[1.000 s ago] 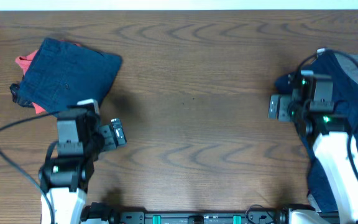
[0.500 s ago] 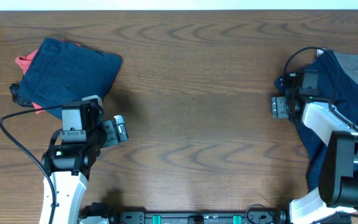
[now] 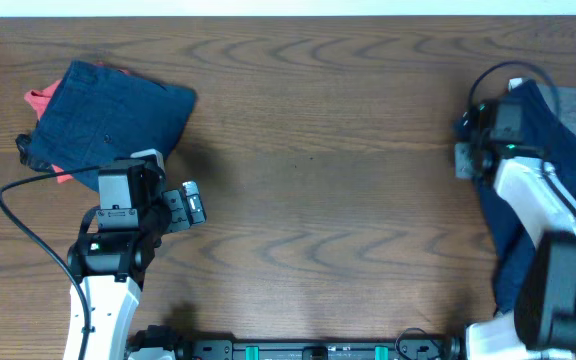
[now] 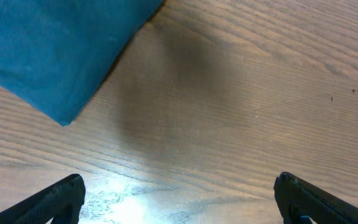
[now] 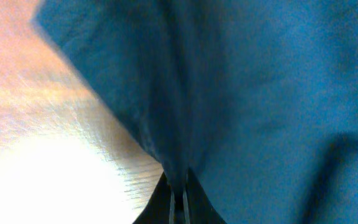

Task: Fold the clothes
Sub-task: 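Reach the right gripper into the navy clothing pile and grasp it, then drag the navy shorts with the right gripper toward table center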

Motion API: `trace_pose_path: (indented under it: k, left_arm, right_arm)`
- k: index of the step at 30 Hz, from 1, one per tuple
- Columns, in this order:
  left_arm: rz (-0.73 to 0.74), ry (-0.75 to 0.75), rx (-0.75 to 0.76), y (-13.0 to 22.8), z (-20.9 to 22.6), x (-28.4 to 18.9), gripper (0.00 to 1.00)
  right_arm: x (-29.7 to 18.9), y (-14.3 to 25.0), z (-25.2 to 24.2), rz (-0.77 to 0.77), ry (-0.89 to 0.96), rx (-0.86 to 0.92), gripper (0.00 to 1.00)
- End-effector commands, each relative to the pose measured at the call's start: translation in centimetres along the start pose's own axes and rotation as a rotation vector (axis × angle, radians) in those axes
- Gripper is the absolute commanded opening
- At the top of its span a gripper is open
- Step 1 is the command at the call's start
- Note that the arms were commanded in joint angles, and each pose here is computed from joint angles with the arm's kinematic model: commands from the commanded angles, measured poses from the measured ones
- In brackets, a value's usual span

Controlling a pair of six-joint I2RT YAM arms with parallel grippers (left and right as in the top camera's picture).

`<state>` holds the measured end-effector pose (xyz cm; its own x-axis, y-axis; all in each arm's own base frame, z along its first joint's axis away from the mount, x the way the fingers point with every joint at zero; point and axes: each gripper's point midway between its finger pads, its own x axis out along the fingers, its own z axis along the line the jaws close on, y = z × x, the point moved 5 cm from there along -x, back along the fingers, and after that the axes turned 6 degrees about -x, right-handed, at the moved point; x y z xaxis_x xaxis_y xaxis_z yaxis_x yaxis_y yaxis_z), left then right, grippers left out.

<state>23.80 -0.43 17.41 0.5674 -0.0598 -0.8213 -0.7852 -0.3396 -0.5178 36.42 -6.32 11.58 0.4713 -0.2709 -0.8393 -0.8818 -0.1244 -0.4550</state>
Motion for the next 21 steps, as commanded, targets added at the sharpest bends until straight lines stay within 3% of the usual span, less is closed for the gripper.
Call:
trace_pose_path:
  k: [1, 5, 10, 15, 21]
  left_arm:
    - [-0.023, 0.009, -0.010, -0.8, -0.3, -0.5, 0.98]
    - [-0.023, 0.009, -0.010, -0.8, -0.3, -0.5, 0.98]
    - [-0.023, 0.009, -0.010, -0.8, -0.3, -0.5, 0.98]
    - [-0.023, 0.009, -0.010, -0.8, -0.3, -0.5, 0.98]
    - [-0.023, 0.009, -0.010, -0.8, -0.3, -0.5, 0.98]
  right_arm:
    - [-8.7, -6.3, -3.8, -0.280, 0.070, 0.102, 0.01]
    - [-14.4, -7.5, -4.3, -0.415, 0.015, 0.111, 0.01]
    - [-17.2, -6.7, -1.7, -0.461, -0.213, 0.062, 0.01]
    - [-20.4, -8.6, 1.6, -0.637, -0.468, -0.025, 0.01]
    - [-20.7, -9.8, 2.3, -0.682, -0.452, -0.038, 0.01]
